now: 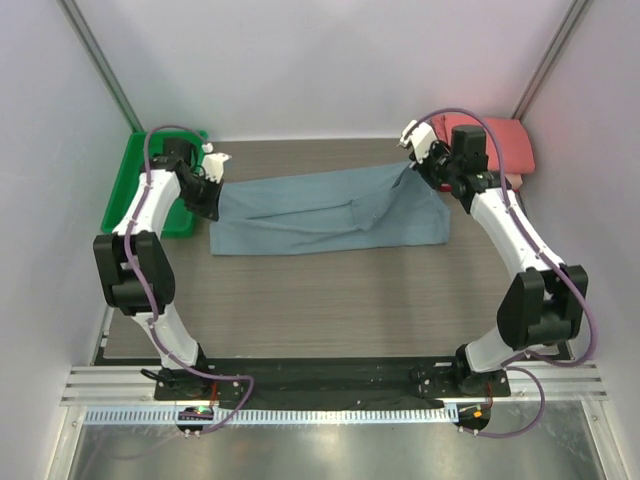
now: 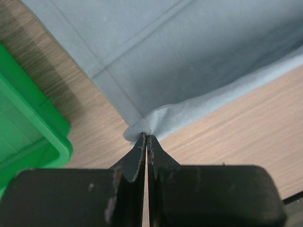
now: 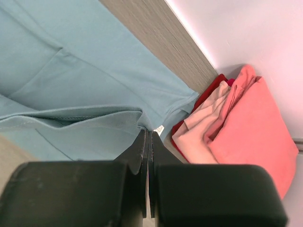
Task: Fold and stack the t-shirts
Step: Fold the tshirt
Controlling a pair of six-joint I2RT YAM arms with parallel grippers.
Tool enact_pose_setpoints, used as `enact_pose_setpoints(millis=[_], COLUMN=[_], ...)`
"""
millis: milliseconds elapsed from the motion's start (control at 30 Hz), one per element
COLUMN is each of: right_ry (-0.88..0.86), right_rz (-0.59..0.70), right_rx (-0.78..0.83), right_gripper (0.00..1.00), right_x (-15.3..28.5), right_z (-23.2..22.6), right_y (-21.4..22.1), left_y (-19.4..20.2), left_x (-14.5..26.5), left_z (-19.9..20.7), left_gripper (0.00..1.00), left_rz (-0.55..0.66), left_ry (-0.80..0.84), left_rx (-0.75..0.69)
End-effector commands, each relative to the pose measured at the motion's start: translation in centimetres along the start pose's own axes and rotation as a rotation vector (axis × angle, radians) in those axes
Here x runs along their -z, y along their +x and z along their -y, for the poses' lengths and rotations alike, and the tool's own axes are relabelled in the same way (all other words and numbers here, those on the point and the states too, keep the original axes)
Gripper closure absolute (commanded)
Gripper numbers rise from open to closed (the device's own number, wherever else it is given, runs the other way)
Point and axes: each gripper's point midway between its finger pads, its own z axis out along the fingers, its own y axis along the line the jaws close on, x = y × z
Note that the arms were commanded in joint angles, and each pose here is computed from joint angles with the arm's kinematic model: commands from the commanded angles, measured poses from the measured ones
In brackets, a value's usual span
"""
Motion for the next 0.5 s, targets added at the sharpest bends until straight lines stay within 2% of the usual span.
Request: enact_pose_setpoints(millis=[0,200,300,333,400,467], right_ry=[0.107,0.123,0.129,0.106,0.145,0.189], right_rz=[0.078,0.094,0.093,0.067,0.080,0.033], right_rx=[-0.002,0.006,0.017,0.009,0.005,-0.023], right_gripper=[0.99,0.99,0.99,0.99,0.99,0.96], right_x=[-1.3,-4.6,-7.5,-9.7,-11.4,-14.5], right_z=[3.9,5.6,6.8,6.4,8.4,10.1], right_y=[-2.5,-2.6,-2.3,-0.9,-1.8,-0.5], left_y=[-1.9,-2.8,-3.5,-3.8,-4.1,-4.2], left_x=[0.2,-1.2,-2.1,-2.2,-3.0,-3.3], left_z=[-1.7,-3.1,-3.8,-4.0,-4.7,-5.5], left_gripper=[1.00,1.00,1.00,1.00,1.00,1.00], left_rz=[0.035,0.024,0.022,0.024,0.011,-0.003], left_ry=[-0.055,-0.073,-0.076,-0.076,-0.080,-0.107], left_rx=[-0.004,0.001,0.004,0.005,0.010,0.020])
